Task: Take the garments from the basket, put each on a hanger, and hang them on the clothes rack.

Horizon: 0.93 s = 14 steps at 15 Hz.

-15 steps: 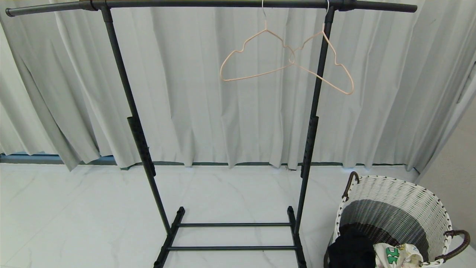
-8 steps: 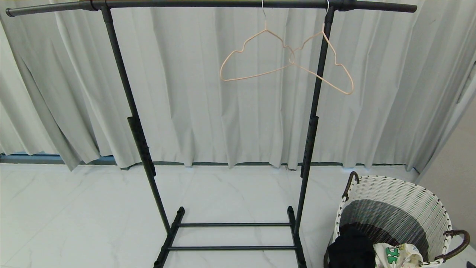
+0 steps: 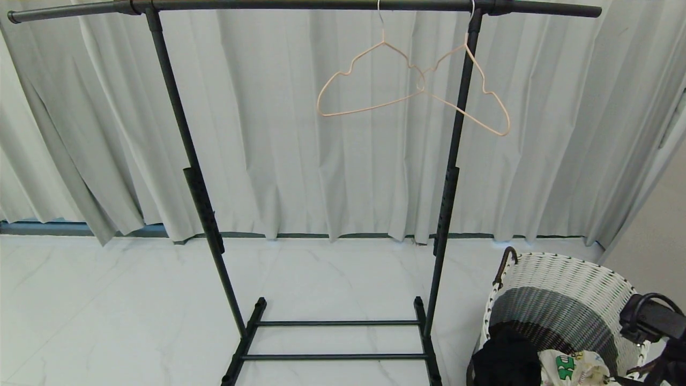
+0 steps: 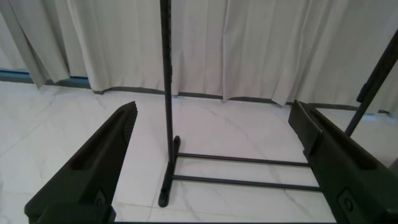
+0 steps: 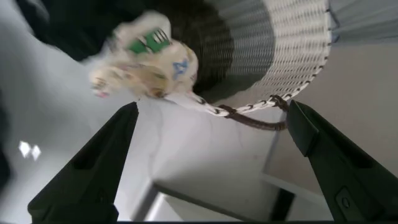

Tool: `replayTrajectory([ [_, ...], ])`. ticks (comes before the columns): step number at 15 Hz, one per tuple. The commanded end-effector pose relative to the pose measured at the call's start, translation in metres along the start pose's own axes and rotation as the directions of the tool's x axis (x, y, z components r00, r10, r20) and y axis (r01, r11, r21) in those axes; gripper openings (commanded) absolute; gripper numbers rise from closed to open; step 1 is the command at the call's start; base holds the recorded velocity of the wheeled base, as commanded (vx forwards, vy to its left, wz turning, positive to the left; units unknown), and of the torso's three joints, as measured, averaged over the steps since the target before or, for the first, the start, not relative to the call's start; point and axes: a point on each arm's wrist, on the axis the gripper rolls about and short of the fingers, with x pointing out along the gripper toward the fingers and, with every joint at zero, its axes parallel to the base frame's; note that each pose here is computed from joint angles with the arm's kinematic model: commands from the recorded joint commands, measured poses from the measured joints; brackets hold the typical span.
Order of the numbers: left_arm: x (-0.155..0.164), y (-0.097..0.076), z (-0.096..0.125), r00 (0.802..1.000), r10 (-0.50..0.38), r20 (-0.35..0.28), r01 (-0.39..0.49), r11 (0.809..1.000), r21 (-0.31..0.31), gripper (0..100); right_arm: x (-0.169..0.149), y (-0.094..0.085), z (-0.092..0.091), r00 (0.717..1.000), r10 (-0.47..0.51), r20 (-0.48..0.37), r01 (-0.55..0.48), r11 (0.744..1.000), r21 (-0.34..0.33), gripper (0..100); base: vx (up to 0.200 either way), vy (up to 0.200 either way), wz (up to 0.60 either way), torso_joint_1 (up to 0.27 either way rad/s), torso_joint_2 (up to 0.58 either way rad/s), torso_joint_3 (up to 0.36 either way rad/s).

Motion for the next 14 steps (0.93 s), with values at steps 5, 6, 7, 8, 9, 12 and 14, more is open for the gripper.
replayTrajectory([
  [5, 0.0, 0.0, 0.0, 1.0, 0.002, 0.001, -0.002, 1.0, 0.0, 100, 0.071, -0.01, -0.015, 0.986, 0.155, -0.066, -0.155, 0.988, 0.009, 100, 0.0, 0.0, 0.0, 0.0, 0.0, 0.0],
  [6, 0.0, 0.0, 0.0, 1.0, 0.002, 0.001, -0.002, 1.0, 0.0, 100, 0.072, -0.009, -0.015, 0.984, 0.164, -0.061, -0.164, 0.986, 0.01, 100, 0.0, 0.0, 0.0, 0.0, 0.0, 0.0],
  [7, 0.0, 0.0, 0.0, 1.0, 0.001, 0.001, -0.001, 1.0, -0.002, 100, 0.072, -0.009, -0.015, 0.984, 0.17, -0.058, -0.17, 0.985, 0.011, 100, 0.0, 0.0, 0.0, 0.0, 0.0, 0.0],
  [8, 0.0, 0.0, 0.0, 1.0, 0.002, 0.001, -0.002, 1.0, -0.002, 100, 0.073, -0.01, -0.015, 0.984, 0.169, -0.057, -0.169, 0.986, 0.011, 100, 0.0, 0.0, 0.0, 0.0, 0.0, 0.0],
  [9, 0.0, 0.0, 0.0, 1.0, 0.002, 0.001, -0.002, 1.0, -0.002, 100, 0.081, -0.012, -0.014, 0.982, 0.176, -0.063, -0.175, 0.984, 0.014, 100, 0.0, 0.0, 0.0, 0.0, 0.0, 0.0],
  [12, 0.0, 0.0, 0.0, 1.0, 0.002, 0.001, -0.002, 1.0, -0.002, 100, 0.105, -0.019, -0.012, 0.994, 0.104, -0.011, -0.104, 0.995, -0.005, 100, 0.0, 0.0, 0.0, 0.0, 0.0, 0.0],
  [14, 0.0, 0.0, 0.0, 1.0, 0.002, 0.001, -0.002, 1.0, -0.002, 100, 0.112, -0.02, -0.012, 0.996, 0.086, 0.005, -0.086, 0.996, -0.008, 100, 0.0, 0.0, 0.0, 0.0, 0.0, 0.0],
])
